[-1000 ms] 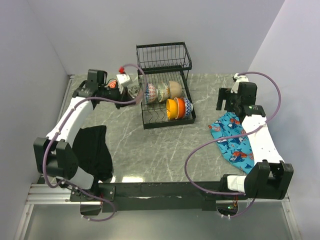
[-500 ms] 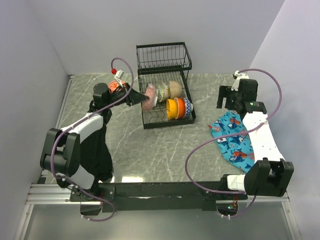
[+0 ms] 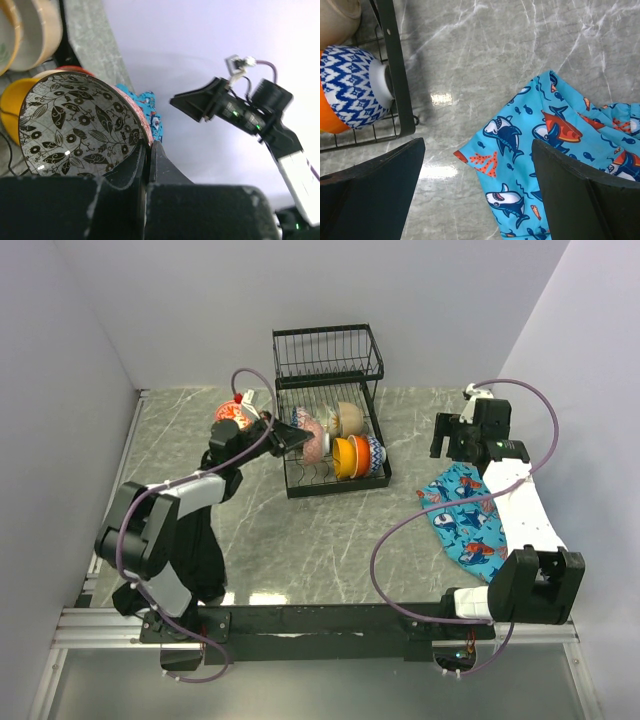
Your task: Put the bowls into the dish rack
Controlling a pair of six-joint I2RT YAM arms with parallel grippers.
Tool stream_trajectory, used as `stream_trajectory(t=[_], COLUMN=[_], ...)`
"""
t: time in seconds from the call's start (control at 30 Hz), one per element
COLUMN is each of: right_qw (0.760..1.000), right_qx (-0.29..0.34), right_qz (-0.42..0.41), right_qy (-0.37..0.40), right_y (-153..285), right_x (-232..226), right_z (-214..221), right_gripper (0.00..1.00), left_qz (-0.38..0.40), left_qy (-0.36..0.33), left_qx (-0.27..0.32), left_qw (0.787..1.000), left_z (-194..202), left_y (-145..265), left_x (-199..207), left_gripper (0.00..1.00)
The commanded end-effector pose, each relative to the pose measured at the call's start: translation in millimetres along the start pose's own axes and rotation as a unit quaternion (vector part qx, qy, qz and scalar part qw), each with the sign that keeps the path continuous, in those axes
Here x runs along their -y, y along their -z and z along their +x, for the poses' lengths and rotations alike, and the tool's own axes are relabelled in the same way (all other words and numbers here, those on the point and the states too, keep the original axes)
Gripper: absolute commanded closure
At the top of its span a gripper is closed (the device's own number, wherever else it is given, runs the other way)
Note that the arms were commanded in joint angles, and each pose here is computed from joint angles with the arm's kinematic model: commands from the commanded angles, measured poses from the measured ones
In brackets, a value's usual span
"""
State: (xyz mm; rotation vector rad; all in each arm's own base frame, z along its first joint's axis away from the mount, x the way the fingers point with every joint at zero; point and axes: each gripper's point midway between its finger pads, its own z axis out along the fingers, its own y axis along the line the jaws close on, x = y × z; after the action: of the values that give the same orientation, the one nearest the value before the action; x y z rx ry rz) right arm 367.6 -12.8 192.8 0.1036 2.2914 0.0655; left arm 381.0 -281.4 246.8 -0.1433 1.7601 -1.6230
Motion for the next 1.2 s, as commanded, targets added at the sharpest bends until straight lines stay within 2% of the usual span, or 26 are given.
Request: stream_trajectory(t=[0.0,0.33,0.77,1.17], right_qw=[0.999,1.000,1.000,1.000], right_qx=[0.030,0.026,0.019,0.008], right_qz=[-0.002,0.012,0.023,0.025], right_qy=[-0.014,-0.008,-0.001,0.001], right_y=[3.3,12.2,14.1,8.3], right_x=[-1.5,3.9,7.8,9.5], right_z=[-15.9,-3.5,1.7,0.6], right_gripper=[0.05,0.04,0.05,0.05], left_qz=[0.011,-0.028,-0.039,-0.005], left_qy=[0.018,0.087,0.128,0.158], left_qx=[0.043,0.045,0.036,0.019], left_qw=[0.999,0.995,0.990,0.987], left_z=[-21.9,-10.3,2.5,7.9], left_y=[-19.0,-32.6,-57.9,-70.7], left_x=[13.3,-23.3,-53.0,-53.6], left_gripper=[0.99,0.99,0.99,0.99])
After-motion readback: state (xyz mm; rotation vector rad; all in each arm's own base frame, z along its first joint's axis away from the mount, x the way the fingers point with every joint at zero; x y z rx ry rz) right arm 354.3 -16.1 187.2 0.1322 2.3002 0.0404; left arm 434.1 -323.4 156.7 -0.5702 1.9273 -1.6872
